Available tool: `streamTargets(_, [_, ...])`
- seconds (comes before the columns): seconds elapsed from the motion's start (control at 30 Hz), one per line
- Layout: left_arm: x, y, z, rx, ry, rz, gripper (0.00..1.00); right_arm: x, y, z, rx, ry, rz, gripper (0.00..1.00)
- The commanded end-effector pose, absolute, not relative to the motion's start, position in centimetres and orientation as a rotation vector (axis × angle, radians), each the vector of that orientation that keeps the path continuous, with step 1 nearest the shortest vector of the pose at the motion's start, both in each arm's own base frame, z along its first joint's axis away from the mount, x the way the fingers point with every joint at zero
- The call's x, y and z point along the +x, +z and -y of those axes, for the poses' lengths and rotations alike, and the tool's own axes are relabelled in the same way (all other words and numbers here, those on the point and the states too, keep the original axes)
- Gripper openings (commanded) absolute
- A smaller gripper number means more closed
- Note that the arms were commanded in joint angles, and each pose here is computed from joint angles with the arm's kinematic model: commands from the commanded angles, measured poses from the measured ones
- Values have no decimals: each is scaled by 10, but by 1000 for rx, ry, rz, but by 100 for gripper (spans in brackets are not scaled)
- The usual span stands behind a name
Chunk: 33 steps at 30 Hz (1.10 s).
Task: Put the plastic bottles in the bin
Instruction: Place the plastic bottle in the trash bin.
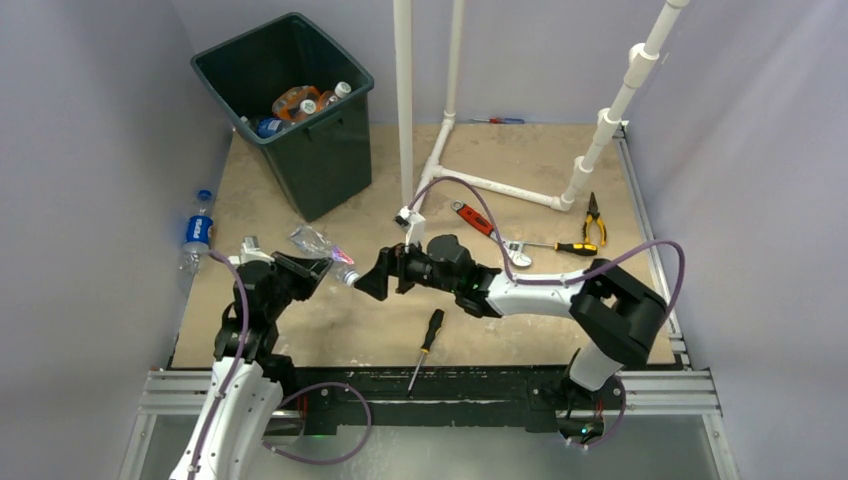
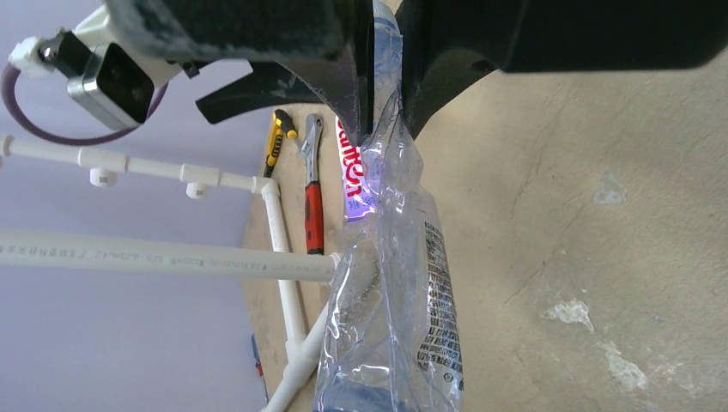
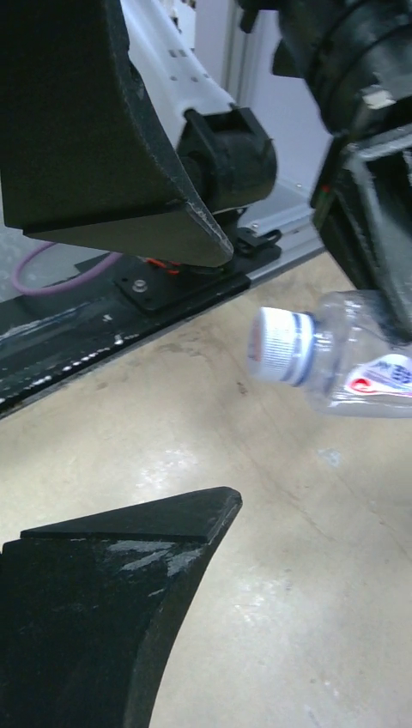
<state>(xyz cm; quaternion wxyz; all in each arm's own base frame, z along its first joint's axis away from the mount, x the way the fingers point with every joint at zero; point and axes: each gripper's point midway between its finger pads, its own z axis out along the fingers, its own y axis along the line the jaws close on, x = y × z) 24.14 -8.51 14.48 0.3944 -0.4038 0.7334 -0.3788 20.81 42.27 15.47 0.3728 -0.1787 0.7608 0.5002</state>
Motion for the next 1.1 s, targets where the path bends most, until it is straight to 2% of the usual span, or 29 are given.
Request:
streamTargets(0.0, [244,172,90,-917,-974,-1825,0,220,187,-450,-424,1351,-1851,97])
streamTargets(0.63, [239,194,96,-838,-976,-1828,0,208,184,-484,-526,1467,-1814,53])
streamTargets(0.73, [239,191,98,-831,-974,-1838,0,206,187,-489,-549,1492,-1807,34])
streamTargets(0.83, [239,192,100,-794,-971,-1847,0,204,190,-491,-565,1498,-1805,4])
streamTargets(0.87, [239,193,101,-770,-967,-1851,8,204,192,-489,-571,1491,-1800,0])
streamTargets(0.97, [237,203,99,-692,-914,-1863,52,198,189,-474,-609,1432,-1822,0])
streamTargets(1.07, [236,221,92,-611,-819,-1854,85,193,183,-444,-623,1322,-1868,0])
